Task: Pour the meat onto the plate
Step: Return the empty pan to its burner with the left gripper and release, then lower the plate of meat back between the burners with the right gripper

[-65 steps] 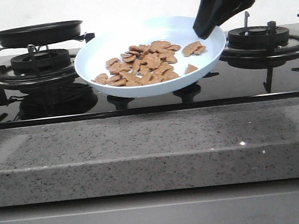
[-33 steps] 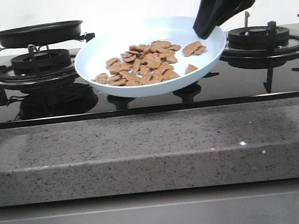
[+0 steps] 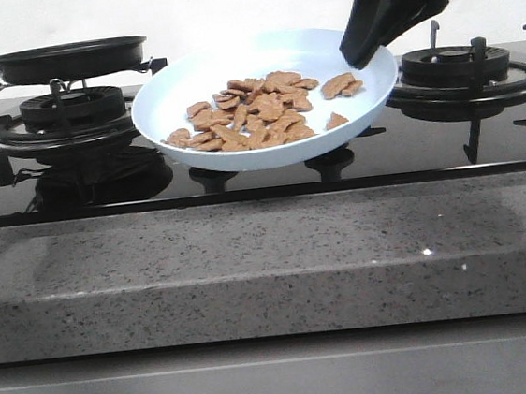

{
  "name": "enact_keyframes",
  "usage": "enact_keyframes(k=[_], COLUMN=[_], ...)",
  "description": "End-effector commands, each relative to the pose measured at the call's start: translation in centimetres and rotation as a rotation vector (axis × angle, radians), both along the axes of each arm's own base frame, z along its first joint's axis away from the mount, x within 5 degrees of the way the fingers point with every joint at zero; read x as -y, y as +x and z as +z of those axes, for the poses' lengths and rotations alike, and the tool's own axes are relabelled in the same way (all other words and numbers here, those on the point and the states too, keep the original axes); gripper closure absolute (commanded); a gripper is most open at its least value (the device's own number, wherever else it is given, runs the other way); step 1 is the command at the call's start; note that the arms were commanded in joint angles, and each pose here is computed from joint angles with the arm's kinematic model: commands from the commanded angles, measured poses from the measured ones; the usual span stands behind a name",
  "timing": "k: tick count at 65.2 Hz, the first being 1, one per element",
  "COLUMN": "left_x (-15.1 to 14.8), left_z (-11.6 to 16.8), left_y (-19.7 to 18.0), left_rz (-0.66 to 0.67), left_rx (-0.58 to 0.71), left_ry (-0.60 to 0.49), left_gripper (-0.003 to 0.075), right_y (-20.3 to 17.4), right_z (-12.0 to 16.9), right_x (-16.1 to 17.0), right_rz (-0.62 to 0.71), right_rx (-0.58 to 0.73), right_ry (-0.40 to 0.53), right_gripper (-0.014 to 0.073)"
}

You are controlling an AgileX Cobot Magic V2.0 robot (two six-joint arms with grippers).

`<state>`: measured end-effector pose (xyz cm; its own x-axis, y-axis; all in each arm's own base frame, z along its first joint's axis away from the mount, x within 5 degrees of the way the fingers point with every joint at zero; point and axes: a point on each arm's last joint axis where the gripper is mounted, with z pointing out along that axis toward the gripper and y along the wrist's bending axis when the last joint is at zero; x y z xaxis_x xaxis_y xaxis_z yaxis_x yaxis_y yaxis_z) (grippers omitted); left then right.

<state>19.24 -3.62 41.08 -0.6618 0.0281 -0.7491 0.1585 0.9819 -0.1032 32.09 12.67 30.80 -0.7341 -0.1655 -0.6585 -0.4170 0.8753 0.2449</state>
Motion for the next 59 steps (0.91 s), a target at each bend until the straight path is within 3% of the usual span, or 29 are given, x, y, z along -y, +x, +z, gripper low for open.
enact_keyframes(k=[1, 21, 43, 59], left_x=[0.6, 1.0, 0.9, 0.8], left_z=[0.1, -4.2, -4.5, -4.1], left_y=[-1.9, -5.2, -5.4, -5.1], left_rz=[-0.018, -0.061, -0.058, -0.053], left_rx=[0.112, 0.091, 0.102, 0.148], left_ry=[-0.033, -0.110, -0.110, -0.106], left_gripper=[0.0176, 0.0176, 0.0176, 0.0176], right_y=[-0.3, -0.3, 0.1, 3.7], right_z=[2.7, 2.7, 7.1, 8.7], right_x=[0.2, 0.2, 0.3, 1.8], right_rz=[-0.023, -0.023, 0.005, -0.032], right_rx=[0.102, 0.103, 0.173, 0.168], right_ry=[0.054, 0.054, 0.081, 0.110], right_gripper=[0.0664, 0.0664, 0.0664, 0.0664])
